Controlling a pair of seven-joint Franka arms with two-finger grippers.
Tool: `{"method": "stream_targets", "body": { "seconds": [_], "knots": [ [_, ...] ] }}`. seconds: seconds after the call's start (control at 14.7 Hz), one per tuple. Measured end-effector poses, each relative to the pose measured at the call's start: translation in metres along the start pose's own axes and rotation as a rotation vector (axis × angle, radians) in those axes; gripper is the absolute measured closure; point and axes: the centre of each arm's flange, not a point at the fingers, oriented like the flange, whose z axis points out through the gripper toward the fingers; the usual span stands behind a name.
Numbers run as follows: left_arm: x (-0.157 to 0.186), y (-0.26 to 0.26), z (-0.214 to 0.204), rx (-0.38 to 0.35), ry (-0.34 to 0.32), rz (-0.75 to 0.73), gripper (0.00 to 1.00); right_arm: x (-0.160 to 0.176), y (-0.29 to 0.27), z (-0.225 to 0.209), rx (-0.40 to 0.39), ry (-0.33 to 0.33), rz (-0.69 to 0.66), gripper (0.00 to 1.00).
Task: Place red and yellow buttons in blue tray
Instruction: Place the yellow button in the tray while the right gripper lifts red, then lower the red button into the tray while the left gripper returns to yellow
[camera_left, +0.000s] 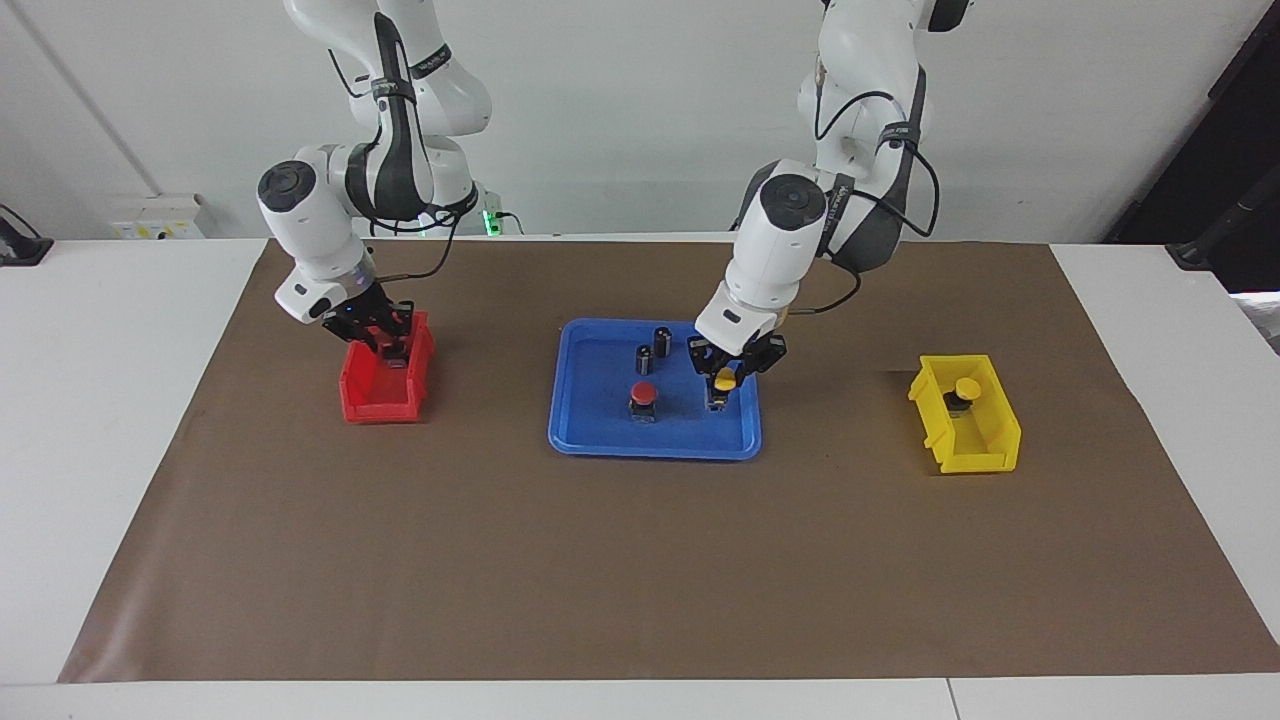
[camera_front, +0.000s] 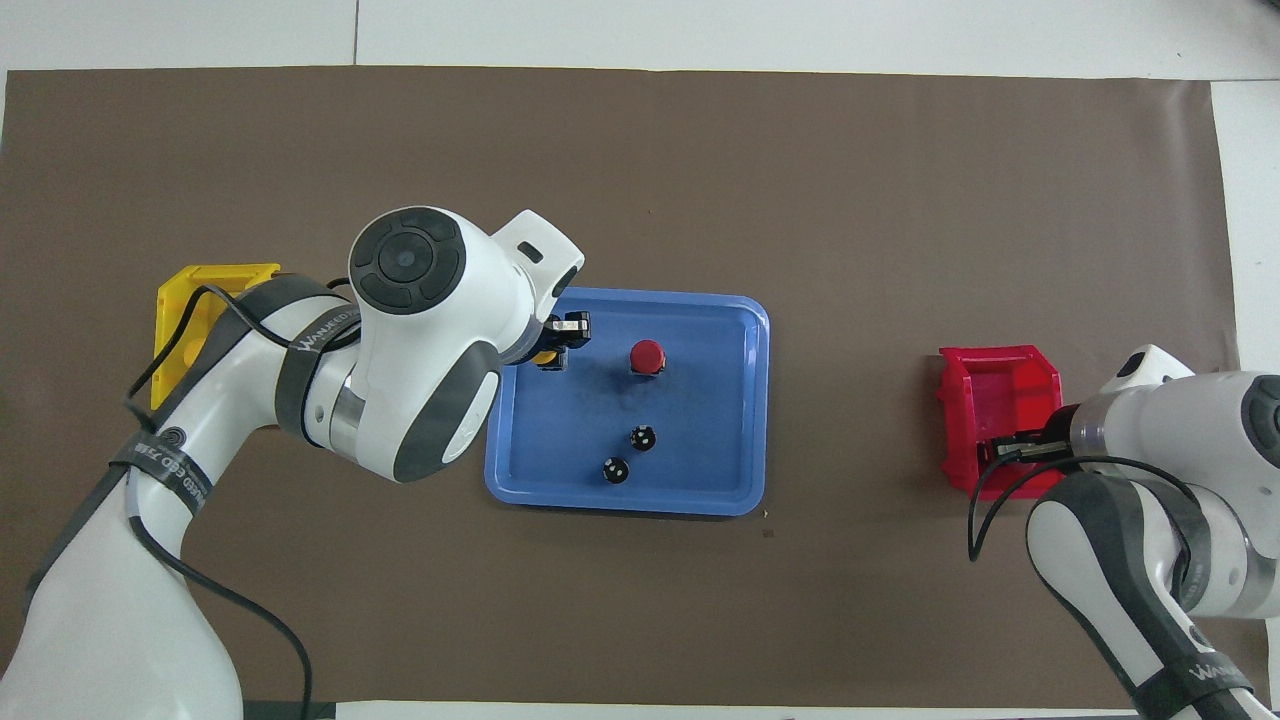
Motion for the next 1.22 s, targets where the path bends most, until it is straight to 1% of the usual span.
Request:
{"method": "stream_targets", "body": {
  "seconds": [0.14, 0.48, 0.54, 0.61, 0.68, 0.75, 0.82, 0.88, 0.95, 1.09, 1.22],
  "knots": [
    [-0.003, 0.009, 0.012, -0.004, -0.003, -0.003, 0.59, 0.011, 0.001, -0.022, 0.005, -0.03, -0.002, 0.59],
    [-0.012, 0.025, 0.026, -0.004, -0.004, -0.029, 0.59, 0.052, 0.004, -0.105, 0.014, -0.085, -0.014, 0.59],
    [-0.013, 0.026, 0.026, -0.004, -0.005, -0.045, 0.53, 0.06, 0.003, -0.12, 0.015, -0.093, -0.02, 0.59],
    [-0.011, 0.025, 0.025, -0.004, -0.003, -0.058, 0.44, 0.069, -0.002, -0.133, 0.014, -0.096, -0.031, 0.59],
    [-0.008, 0.021, 0.021, -0.002, -0.002, -0.071, 0.34, 0.078, -0.012, -0.144, 0.012, -0.094, -0.048, 0.59],
    [-0.003, 0.013, 0.01, 0.003, -0.009, -0.087, 0.21, 0.088, -0.026, -0.152, 0.009, -0.088, -0.058, 0.59],
    [0.005, -0.003, -0.009, 0.012, -0.024, -0.113, 0.1, 0.098, -0.046, -0.157, 0.006, -0.08, -0.052, 0.59],
    [0.015, -0.031, -0.034, 0.02, -0.042, -0.129, 0.01, 0.106, -0.07, -0.159, 0.003, -0.072, -0.027, 0.59],
    [0.025, -0.069, -0.06, 0.033, -0.053, -0.126, 0.0, 0.112, -0.1, -0.159, 0.007, -0.063, 0.016, 0.59],
    [0.044, -0.161, -0.106, 0.075, -0.036, -0.142, 0.0, 0.124, -0.168, -0.157, 0.057, -0.024, 0.116, 0.59],
    [0.054, -0.229, -0.126, 0.098, -0.021, -0.137, 0.0, 0.139, -0.226, -0.15, 0.095, 0.027, 0.182, 0.59]
  ]
}}
